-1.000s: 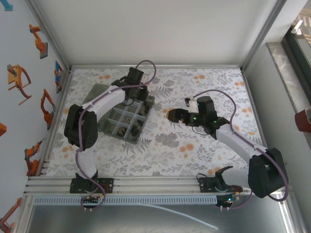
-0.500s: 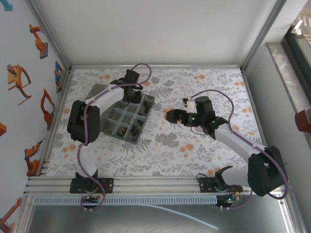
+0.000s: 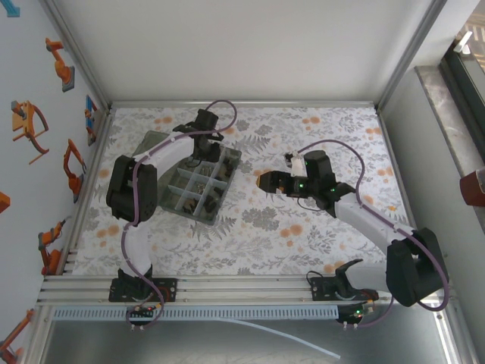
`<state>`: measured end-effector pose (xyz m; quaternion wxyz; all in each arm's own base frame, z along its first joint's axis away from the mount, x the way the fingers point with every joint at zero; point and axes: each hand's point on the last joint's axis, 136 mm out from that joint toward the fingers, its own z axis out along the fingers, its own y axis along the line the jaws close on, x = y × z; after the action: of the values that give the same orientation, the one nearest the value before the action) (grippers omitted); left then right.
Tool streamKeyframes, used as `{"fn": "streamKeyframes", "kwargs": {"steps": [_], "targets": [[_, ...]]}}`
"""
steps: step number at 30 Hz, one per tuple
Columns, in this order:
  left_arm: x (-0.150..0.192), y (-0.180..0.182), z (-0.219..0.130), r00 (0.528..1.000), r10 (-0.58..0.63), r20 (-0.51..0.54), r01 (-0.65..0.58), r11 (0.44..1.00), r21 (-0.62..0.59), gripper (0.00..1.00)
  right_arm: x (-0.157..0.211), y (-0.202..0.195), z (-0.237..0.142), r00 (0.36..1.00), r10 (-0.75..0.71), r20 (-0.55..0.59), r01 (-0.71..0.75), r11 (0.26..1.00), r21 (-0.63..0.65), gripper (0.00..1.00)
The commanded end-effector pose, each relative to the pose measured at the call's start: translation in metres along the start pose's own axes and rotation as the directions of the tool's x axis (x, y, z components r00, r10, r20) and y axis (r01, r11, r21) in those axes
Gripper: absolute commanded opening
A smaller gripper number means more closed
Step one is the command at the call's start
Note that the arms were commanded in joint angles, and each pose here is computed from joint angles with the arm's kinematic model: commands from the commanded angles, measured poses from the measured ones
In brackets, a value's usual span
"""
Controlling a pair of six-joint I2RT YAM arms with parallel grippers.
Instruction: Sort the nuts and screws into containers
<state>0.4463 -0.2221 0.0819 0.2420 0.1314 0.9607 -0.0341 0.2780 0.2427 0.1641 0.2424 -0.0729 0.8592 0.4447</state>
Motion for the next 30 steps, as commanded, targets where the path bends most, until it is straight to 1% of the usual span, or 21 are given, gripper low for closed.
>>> {"fn": "streamKeyframes", "kwargs": {"steps": [1, 4, 7, 9, 11, 14, 15, 16, 18, 20, 21, 23, 25, 26, 28, 30], "targets": [[-0.008, 0.001, -0.013, 0.999, 0.006, 0.032, -0.005, 1.0, -0.006, 0.31, -0.005, 0.006, 0.0, 0.999, -0.03, 0.011, 0.03, 1.0, -0.009, 1.0], [-0.017, -0.002, -0.031, 0.995, 0.011, 0.102, -0.012, 1.0, 0.011, 0.31, -0.007, 0.005, -0.002, 0.999, -0.034, 0.024, 0.034, 0.999, 0.003, 1.0], [-0.025, -0.005, -0.062, 0.978, 0.013, 0.206, -0.022, 0.999, 0.045, 0.36, -0.009, 0.003, -0.005, 0.998, -0.05, 0.04, 0.048, 0.998, 0.03, 1.0], [-0.025, -0.005, -0.088, 0.956, 0.007, 0.294, -0.029, 0.997, 0.068, 0.41, -0.01, -0.001, -0.008, 0.997, -0.063, 0.044, 0.06, 0.996, 0.063, 1.0], [-0.016, 0.001, -0.113, 0.928, -0.005, 0.373, -0.026, 0.997, 0.078, 0.47, -0.013, -0.005, -0.011, 0.995, -0.08, 0.053, 0.075, 0.993, 0.096, 1.0], [0.004, 0.019, -0.143, 0.893, -0.008, 0.45, -0.008, 0.999, 0.034, 0.58, -0.024, -0.01, -0.018, 0.992, -0.102, 0.069, 0.092, 0.986, 0.138, 1.0], [0.011, 0.027, -0.152, 0.885, -0.008, 0.466, 0.005, 1.0, 0.008, 0.92, -0.029, -0.012, -0.021, 0.991, -0.109, 0.078, 0.096, 0.983, 0.156, 1.0], [0.02, 0.038, -0.161, 0.877, -0.006, 0.48, 0.024, 0.999, -0.032, 0.97, -0.037, -0.016, -0.026, 0.988, -0.12, 0.095, 0.101, 0.977, 0.185, 1.0], [0.036, 0.064, -0.179, 0.862, -0.005, 0.507, 0.082, 0.988, -0.128, 0.97, -0.053, -0.025, -0.04, 0.979, -0.152, 0.139, 0.111, 0.957, 0.267, 1.0], [0.055, 0.098, -0.199, 0.838, -0.01, 0.545, 0.174, 0.952, -0.251, 0.97, -0.071, -0.035, -0.063, 0.957, -0.206, 0.205, 0.119, 0.921, 0.371, 1.0], [0.063, 0.112, -0.208, 0.825, -0.014, 0.564, 0.219, 0.929, -0.299, 0.97, -0.078, -0.04, -0.074, 0.944, -0.229, 0.238, 0.113, 0.901, 0.419, 1.0], [0.086, 0.143, -0.222, 0.796, -0.012, 0.605, 0.312, 0.865, -0.393, 0.97, -0.09, -0.055, -0.101, 0.906, -0.297, 0.303, 0.099, 0.842, 0.53, 1.0], [0.109, 0.169, -0.226, 0.779, -0.025, 0.626, 0.389, 0.802, -0.452, 0.97, -0.093, -0.071, -0.119, 0.862, -0.385, 0.329, 0.103, 0.77, 0.63, 1.0], [0.121, 0.18, -0.224, 0.778, -0.035, 0.627, 0.415, 0.778, -0.471, 0.97, -0.092, -0.082, -0.127, 0.845, -0.42, 0.332, 0.095, 0.728, 0.679, 1.0], [0.14, 0.193, -0.218, 0.784, -0.045, 0.619, 0.436, 0.75, -0.497, 0.97, -0.084, -0.096, -0.135, 0.826, -0.479, 0.297, 0.118, 0.662, 0.74, 1.0], [0.152, 0.199, -0.21, 0.785, -0.061, 0.617, 0.448, 0.744, -0.496, 0.97, -0.076, -0.104, -0.137, 0.8, -0.544, 0.252, 0.17, 0.61, 0.774, 1.0]]}}
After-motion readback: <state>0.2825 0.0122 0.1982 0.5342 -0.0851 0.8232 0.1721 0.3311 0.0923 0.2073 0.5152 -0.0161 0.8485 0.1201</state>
